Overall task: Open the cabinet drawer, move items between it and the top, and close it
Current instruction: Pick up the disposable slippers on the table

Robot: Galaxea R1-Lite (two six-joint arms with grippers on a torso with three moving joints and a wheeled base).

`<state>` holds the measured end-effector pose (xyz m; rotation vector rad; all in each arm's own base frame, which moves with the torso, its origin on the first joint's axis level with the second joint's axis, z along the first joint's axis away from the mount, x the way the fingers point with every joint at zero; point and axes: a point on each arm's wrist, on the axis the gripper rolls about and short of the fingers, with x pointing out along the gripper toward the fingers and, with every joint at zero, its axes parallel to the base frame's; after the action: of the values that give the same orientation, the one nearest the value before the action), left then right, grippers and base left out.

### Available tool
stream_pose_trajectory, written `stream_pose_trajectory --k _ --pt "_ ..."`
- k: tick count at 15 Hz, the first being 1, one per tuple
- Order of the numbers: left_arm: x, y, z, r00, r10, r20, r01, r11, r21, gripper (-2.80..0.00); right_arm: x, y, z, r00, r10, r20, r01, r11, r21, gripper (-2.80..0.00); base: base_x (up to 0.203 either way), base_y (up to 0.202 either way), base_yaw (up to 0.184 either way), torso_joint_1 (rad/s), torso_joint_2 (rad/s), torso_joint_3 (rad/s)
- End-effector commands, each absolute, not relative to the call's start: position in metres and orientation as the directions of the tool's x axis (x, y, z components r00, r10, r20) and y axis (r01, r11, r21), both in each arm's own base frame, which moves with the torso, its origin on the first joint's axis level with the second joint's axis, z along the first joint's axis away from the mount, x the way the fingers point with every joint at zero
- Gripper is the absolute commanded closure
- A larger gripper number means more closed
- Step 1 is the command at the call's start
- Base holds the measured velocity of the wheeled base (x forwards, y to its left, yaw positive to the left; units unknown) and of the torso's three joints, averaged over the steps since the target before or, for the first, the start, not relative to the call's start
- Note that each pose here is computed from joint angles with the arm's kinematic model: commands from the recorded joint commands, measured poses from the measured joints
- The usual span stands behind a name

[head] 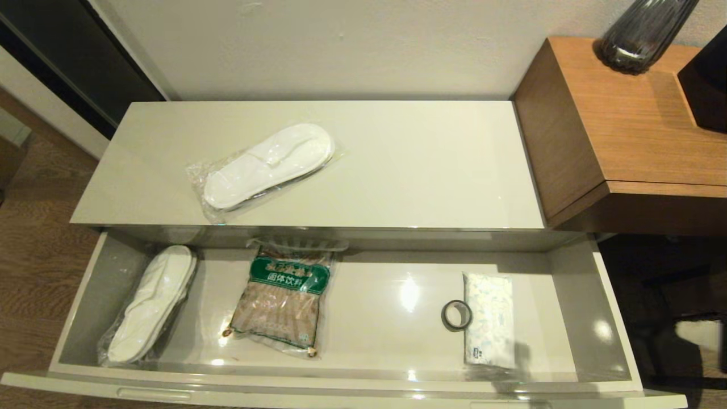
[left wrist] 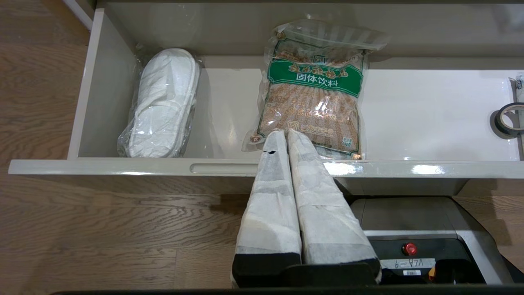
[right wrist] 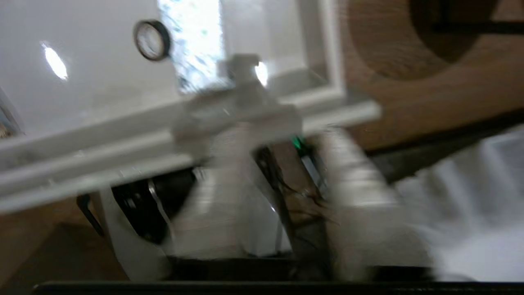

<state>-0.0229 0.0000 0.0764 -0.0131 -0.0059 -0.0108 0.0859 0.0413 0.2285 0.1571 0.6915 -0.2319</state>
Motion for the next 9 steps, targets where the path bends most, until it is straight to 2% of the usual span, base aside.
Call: stream_pose_trajectory --k 1,5,7,9 --pt "-0.023 0.0 0.076 1.0 -0.011 0.006 0.011 1.0 -0.014 0.0 0.015 -0.005 0.261 0.754 -0.177 -0.633 0.301 0.949 0.094 0.0 0.0 0.0 0.0 0.0 0.0 0.0" --pt "-0.023 0.0 0.076 1.0 -0.011 0.006 0.011 1.0 -0.014 0.0 -0.074 -0.031 0.299 0.78 -0.218 -0.587 0.421 0.876 0.234 0.0 0.0 0.0 0.0 0.0 0.0 0.0" --pt "-0.023 0.0 0.076 1.0 -0.011 0.006 0.011 1.0 -0.014 0.0 -0.119 -0.024 0.284 0.815 -0.194 -0.546 0.393 0.878 0.274 0.0 0.0 0.0 0.0 0.0 0.0 0.0" --pt "-0.023 0.0 0.076 1.0 -0.011 0.006 0.011 1.0 -0.014 0.0 -0.149 -0.013 0.254 0.833 -0.2 -0.516 0.352 0.911 0.215 0.0 0.0 0.0 0.0 0.0 0.0 0.0"
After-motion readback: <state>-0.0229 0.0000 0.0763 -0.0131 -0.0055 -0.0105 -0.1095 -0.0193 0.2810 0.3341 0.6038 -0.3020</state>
